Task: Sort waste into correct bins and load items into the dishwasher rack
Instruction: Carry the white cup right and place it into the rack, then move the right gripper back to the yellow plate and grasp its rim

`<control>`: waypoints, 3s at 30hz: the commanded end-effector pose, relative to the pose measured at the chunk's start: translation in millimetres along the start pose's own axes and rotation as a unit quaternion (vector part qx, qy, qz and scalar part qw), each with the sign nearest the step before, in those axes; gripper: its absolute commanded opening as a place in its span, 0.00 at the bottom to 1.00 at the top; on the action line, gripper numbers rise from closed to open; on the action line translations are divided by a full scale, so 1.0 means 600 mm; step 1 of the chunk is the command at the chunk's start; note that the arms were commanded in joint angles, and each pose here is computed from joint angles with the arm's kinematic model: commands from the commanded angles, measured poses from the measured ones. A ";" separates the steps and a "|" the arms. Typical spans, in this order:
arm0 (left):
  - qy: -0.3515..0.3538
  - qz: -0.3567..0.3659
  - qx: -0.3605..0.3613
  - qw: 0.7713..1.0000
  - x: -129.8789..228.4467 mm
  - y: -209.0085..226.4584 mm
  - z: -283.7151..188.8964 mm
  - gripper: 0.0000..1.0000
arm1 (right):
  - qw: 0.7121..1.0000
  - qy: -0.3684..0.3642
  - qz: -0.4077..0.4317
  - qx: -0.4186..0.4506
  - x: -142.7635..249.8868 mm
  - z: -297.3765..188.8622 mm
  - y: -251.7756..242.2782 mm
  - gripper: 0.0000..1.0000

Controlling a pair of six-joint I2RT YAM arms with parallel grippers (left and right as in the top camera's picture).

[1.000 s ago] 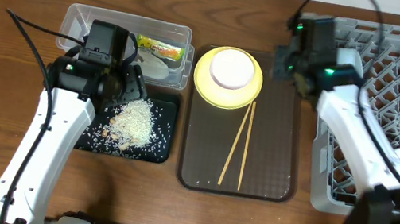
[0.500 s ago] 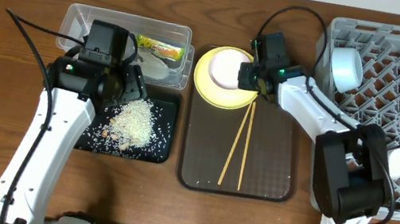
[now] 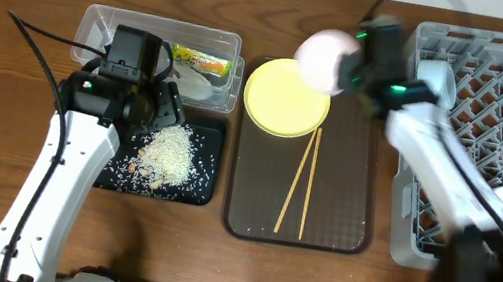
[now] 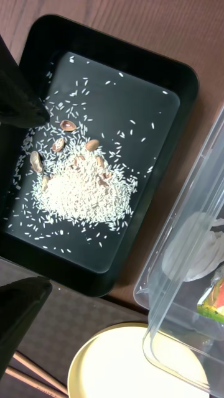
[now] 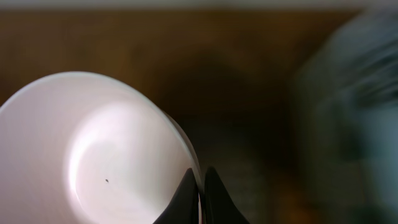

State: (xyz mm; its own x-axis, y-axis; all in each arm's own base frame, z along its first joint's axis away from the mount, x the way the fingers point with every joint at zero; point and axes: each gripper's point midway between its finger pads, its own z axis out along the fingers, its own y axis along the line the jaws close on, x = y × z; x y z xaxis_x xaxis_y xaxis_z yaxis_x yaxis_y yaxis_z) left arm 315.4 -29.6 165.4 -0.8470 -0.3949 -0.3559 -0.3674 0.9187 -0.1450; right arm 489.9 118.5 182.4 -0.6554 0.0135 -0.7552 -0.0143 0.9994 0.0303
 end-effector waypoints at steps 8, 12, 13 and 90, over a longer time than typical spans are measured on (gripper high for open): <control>-0.009 -0.009 -0.003 1.000 -0.007 0.003 -0.006 0.79 | 0.913 -0.043 -0.222 0.341 -0.135 -0.143 -0.323 0.01; -0.009 -0.009 -0.003 1.000 -0.007 0.003 -0.006 0.79 | 0.879 -0.016 -0.217 0.425 -0.136 -0.160 -0.428 0.01; -0.009 -0.009 -0.002 1.000 -0.007 0.003 -0.006 0.79 | 0.873 -0.008 -0.217 0.437 -0.133 -0.161 -0.448 0.01; -0.009 -0.009 -0.002 1.000 -0.007 0.003 -0.006 0.79 | 0.862 0.047 -0.188 0.468 -0.010 0.045 -0.385 0.28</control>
State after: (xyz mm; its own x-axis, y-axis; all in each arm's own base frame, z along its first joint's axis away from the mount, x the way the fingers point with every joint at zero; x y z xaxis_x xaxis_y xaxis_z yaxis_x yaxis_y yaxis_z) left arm 315.4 -29.6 165.4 -0.8470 -0.3949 -0.3559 -0.3674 0.9187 -0.1450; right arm 513.0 -131.6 160.0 -0.8313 -0.2697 -0.4860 0.3279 0.4680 -0.8207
